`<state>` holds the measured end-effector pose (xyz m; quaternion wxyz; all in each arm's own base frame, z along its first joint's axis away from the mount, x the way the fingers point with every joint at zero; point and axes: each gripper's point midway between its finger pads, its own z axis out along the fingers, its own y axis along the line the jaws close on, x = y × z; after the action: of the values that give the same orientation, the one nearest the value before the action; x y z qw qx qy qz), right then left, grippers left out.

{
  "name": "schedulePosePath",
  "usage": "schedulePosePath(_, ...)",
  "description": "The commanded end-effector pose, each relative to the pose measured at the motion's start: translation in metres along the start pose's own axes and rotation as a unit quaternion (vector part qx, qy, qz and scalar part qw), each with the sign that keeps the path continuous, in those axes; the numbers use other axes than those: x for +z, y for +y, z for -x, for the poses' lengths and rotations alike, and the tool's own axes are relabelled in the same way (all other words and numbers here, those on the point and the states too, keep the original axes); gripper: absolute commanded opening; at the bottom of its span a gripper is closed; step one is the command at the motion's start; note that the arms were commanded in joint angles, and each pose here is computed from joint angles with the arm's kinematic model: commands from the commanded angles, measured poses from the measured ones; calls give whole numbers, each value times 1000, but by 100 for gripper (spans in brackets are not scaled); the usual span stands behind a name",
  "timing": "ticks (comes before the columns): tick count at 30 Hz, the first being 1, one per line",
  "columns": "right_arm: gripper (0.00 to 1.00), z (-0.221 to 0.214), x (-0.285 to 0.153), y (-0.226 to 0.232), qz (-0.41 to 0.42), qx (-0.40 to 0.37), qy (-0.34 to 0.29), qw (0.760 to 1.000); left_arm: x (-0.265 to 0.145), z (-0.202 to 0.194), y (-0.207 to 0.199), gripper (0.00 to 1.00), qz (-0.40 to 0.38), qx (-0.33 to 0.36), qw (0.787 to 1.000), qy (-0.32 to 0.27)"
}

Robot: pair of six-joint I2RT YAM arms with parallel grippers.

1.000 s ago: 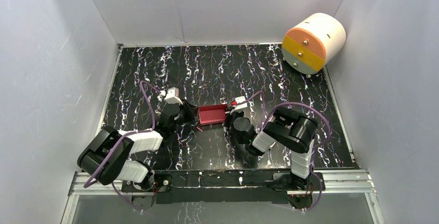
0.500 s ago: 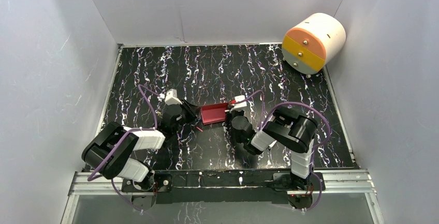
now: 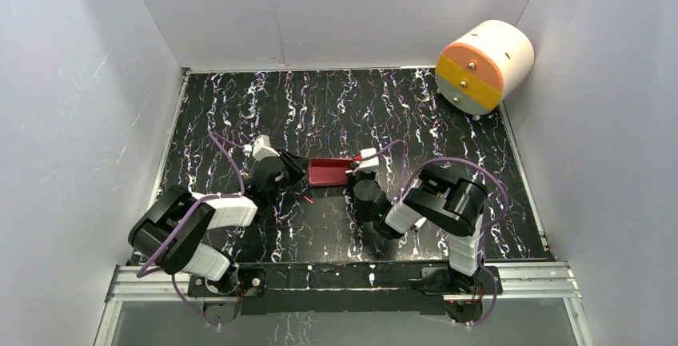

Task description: Fold the paper box

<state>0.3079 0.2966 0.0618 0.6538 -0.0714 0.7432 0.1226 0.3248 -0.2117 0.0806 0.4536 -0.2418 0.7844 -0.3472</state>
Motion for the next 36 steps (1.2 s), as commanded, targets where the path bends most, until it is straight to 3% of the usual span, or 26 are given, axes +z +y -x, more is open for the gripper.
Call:
schedulePosePath(1,4,-36,-18,41,90,-17,67,994,-1,-15,-34,24,-56,10,998,28)
schedulePosePath(5,4,-26,-21,42,95,-4,60,994,-3,-22,-11,25,-25,-4,999,31)
schedulePosePath(9,4,-24,-19,53,114,-11,63,991,-2,-25,-41,25,-75,-18,996,54)
schedulePosePath(14,4,-26,-21,57,131,-12,65,989,-8,-19,-64,25,-112,26,992,60)
schedulePosePath(19,4,-25,-20,65,143,-12,69,987,-14,-38,-63,25,-118,-18,987,107)
schedulePosePath(26,4,-27,-19,70,152,-18,76,985,-17,-38,-86,26,-158,-42,979,123)
schedulePosePath(30,4,-30,-20,64,143,-21,78,986,-18,-39,-57,26,-117,-36,987,103)
schedulePosePath(36,5,-33,-22,53,126,-29,79,988,-24,-44,-4,27,-50,28,995,84)
